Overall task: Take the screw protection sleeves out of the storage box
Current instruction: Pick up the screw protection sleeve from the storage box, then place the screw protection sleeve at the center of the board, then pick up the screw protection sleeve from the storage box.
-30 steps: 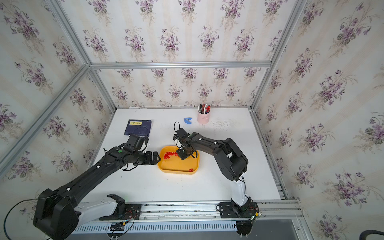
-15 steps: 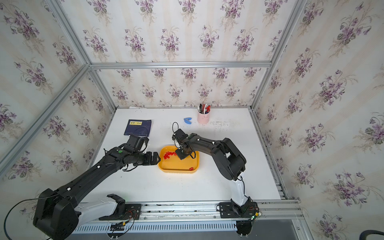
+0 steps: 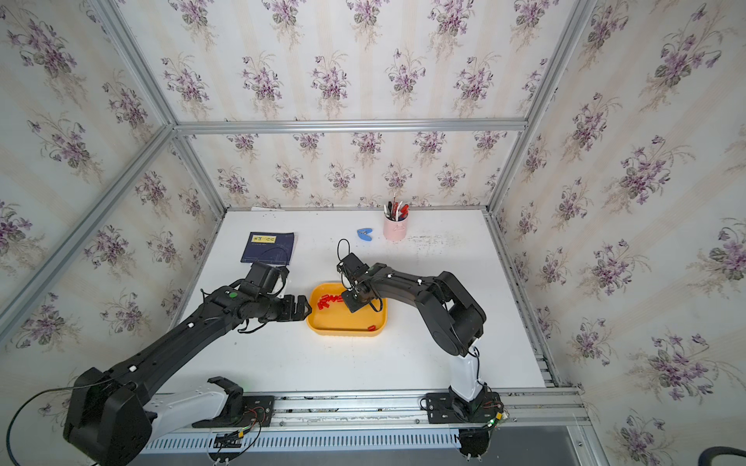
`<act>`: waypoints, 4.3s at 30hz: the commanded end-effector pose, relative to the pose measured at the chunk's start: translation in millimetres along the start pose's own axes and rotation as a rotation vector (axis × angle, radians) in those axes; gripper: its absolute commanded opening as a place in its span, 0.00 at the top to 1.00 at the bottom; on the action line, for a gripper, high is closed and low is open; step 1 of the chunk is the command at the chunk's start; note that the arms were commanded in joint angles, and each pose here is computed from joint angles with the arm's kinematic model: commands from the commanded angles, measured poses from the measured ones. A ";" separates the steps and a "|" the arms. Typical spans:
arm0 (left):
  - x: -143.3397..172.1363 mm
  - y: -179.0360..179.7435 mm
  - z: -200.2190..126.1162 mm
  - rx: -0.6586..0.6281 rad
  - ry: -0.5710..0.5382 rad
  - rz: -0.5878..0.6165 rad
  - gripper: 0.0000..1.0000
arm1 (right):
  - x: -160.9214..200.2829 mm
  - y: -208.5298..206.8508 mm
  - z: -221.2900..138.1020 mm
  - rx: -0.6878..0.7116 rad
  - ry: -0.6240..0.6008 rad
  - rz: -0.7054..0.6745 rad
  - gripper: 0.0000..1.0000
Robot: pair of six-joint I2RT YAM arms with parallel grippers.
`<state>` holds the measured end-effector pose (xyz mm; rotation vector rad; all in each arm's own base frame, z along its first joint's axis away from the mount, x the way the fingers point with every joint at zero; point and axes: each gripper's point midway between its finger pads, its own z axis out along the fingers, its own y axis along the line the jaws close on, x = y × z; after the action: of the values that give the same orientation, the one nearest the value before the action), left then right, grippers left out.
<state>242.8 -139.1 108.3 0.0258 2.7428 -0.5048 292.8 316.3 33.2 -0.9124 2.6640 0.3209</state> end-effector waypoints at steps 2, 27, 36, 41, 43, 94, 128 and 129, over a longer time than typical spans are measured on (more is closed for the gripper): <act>-2.9 -0.6 -0.9 0.000 -0.010 0.008 0.00 | 0.1 0.9 -18.2 -0.002 -0.027 0.052 0.95; -2.5 -0.6 -0.7 -0.001 -0.003 0.022 0.00 | 30.8 -162.9 -94.0 0.268 -0.117 0.418 0.94; 1.3 2.3 1.1 -0.010 0.006 0.017 0.00 | 51.0 -175.0 -48.9 0.302 -0.026 0.438 0.94; 3.4 3.9 1.5 -0.015 0.011 0.019 0.00 | 62.7 -179.1 -36.7 0.324 0.015 0.440 0.92; 4.8 5.0 2.1 -0.019 0.014 0.017 0.00 | 65.2 -178.4 -35.6 0.322 0.018 0.441 0.89; 9.5 3.0 11.2 0.019 0.009 -0.033 0.00 | -18.3 25.0 -34.0 -0.134 0.021 0.290 0.72; 15.1 7.4 14.7 0.011 0.012 -0.026 0.00 | -14.8 6.8 21.2 0.012 0.109 0.312 0.71; 15.5 7.6 15.0 0.011 0.013 -0.027 0.00 | -15.0 6.5 21.7 0.013 0.109 0.312 0.72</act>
<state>232.1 -137.9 86.4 -0.0137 2.7687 -0.5300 304.0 339.0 21.0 -0.5192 2.9026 0.3595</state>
